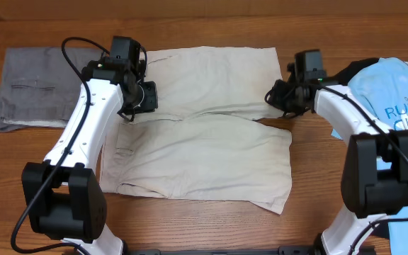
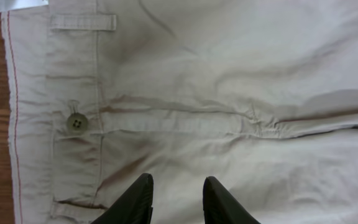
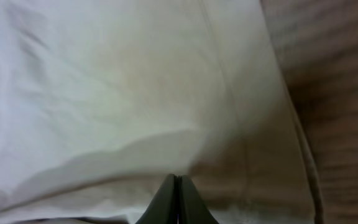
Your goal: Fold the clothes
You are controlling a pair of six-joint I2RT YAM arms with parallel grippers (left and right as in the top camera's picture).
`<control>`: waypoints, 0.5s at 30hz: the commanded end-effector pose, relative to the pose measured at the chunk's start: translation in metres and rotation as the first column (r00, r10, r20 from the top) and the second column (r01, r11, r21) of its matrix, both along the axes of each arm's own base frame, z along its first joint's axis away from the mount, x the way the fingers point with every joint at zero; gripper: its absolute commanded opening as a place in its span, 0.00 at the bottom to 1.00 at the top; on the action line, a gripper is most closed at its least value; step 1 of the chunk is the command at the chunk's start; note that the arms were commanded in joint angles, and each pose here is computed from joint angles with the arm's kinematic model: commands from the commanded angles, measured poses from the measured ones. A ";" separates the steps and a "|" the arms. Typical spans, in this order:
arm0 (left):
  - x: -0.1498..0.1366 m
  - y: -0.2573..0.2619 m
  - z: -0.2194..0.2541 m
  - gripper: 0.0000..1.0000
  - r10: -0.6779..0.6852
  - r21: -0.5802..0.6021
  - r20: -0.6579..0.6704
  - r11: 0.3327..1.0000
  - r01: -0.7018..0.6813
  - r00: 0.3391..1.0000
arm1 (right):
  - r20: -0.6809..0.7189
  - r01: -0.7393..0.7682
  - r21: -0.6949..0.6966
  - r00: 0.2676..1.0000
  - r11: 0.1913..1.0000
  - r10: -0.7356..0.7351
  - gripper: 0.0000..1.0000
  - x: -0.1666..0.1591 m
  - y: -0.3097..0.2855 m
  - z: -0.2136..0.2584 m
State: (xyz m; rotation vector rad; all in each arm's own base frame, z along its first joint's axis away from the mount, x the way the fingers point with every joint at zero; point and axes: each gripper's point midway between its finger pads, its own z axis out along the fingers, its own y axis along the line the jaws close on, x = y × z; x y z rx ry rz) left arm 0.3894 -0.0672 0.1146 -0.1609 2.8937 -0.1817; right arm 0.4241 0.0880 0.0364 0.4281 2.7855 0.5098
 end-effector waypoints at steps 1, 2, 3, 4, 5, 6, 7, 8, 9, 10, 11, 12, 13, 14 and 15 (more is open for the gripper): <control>-0.001 0.007 -0.003 0.31 -0.004 0.051 -0.009 0.999 0.005 1.000 | -0.036 -0.052 0.020 0.998 0.998 0.052 0.04 -0.012 0.006 -0.006; -0.003 0.008 -0.003 0.31 -0.002 0.059 -0.013 0.998 0.003 1.000 | -0.047 -0.063 0.023 0.997 0.998 0.064 0.04 -0.016 0.007 -0.006; -0.003 0.010 -0.003 0.31 -0.001 0.067 -0.017 0.998 0.002 1.000 | -0.062 -0.062 0.019 0.996 0.998 0.063 0.04 -0.019 0.006 -0.006; -0.004 0.011 -0.004 0.31 0.001 0.074 -0.019 0.997 0.000 1.000 | -0.078 -0.058 0.009 0.995 0.998 0.059 0.04 -0.023 0.003 -0.008; -0.005 0.013 -0.004 0.32 0.004 0.084 -0.022 0.996 -0.002 1.000 | -0.093 -0.055 -0.006 0.994 0.998 0.054 0.04 -0.026 0.001 -0.010; -0.006 0.014 -0.004 0.32 0.005 0.090 -0.025 0.996 -0.003 1.000 | -0.110 -0.047 -0.036 0.993 0.998 0.043 0.04 -0.029 -0.005 -0.013; -0.006 0.014 -0.005 0.33 0.006 0.092 -0.027 0.996 -0.003 1.000 | -0.118 -0.041 -0.063 0.993 0.997 0.033 0.04 -0.031 -0.009 -0.015; -0.007 0.014 -0.006 0.33 0.006 0.092 -0.029 0.996 -0.003 1.000 | -0.120 -0.034 -0.088 0.993 0.996 0.024 0.04 -0.032 -0.014 -0.017; -0.007 0.014 -0.007 0.33 0.006 0.092 -0.032 0.996 -0.003 0.999 | -0.117 -0.030 -0.106 0.993 0.994 0.018 0.04 -0.031 -0.017 -0.018; -0.007 0.015 -0.007 0.33 0.006 0.093 -0.031 0.996 -0.004 0.999 | -0.110 -0.026 -0.117 0.994 0.993 0.013 0.04 -0.030 -0.019 -0.019; -0.007 0.015 -0.009 0.33 0.007 0.093 -0.032 0.996 -0.004 0.999 | -0.104 -0.024 -0.122 0.994 0.992 0.012 0.04 -0.029 -0.020 -0.020; -0.008 0.015 -0.010 0.33 0.008 0.093 -0.034 0.996 -0.005 0.999 | -0.096 -0.023 -0.122 0.995 0.992 0.012 0.04 -0.028 -0.020 -0.021; -0.008 0.016 -0.011 0.33 0.010 0.093 -0.036 0.996 -0.007 0.999 | -0.091 -0.021 -0.121 0.996 0.992 0.010 0.04 -0.027 -0.019 -0.022; -0.009 0.016 -0.012 0.33 0.012 0.093 -0.039 0.996 -0.008 0.999 | -0.084 -0.014 -0.118 0.996 0.993 0.004 0.04 -0.027 -0.019 -0.024; -0.010 0.017 -0.013 0.33 0.014 0.094 -0.043 0.996 -0.010 0.999 | -0.079 -0.010 -0.117 0.997 0.993 0.001 0.04 -0.026 -0.020 -0.026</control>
